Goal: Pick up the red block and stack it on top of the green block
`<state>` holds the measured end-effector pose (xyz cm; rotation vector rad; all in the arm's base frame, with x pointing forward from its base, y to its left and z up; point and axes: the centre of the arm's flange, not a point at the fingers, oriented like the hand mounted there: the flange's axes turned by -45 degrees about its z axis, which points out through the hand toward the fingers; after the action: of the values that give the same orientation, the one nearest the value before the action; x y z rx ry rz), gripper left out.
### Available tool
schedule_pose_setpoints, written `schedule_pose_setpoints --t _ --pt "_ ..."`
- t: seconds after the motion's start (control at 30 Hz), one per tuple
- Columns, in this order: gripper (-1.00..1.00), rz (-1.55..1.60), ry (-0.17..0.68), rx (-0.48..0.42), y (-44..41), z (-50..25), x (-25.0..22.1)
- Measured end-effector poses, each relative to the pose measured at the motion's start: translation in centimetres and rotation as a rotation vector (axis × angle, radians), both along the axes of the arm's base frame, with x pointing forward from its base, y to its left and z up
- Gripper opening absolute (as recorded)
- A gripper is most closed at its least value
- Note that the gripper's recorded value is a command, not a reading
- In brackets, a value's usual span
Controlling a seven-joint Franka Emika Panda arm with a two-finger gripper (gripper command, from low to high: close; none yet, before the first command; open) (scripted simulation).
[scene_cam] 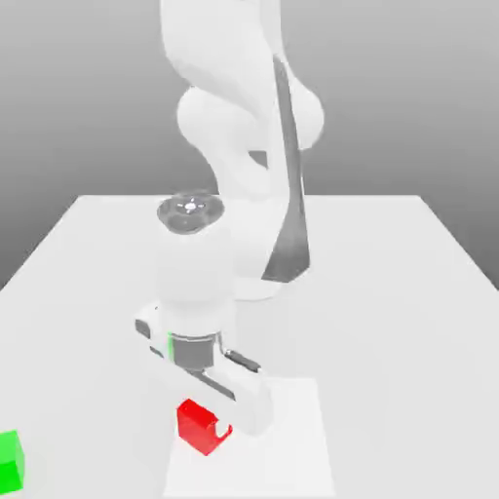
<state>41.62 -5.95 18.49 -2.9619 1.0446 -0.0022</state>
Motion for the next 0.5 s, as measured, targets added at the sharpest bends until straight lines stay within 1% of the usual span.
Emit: schedule_pose_setpoints --t 0.07,0.13,0.33,0.5 --pt "-1.0 -0.008 0.0 0.0 -0.3 2.0 0.0" --pt "-1.0 -0.085 0.0 0.003 -2.9 2.8 1.4" --pt "-1.0 -0.362 -0.001 0.008 -13.8 4.6 4.6" --pt "-1.0 -0.578 -0.001 0.003 -23.4 5.4 4.9"
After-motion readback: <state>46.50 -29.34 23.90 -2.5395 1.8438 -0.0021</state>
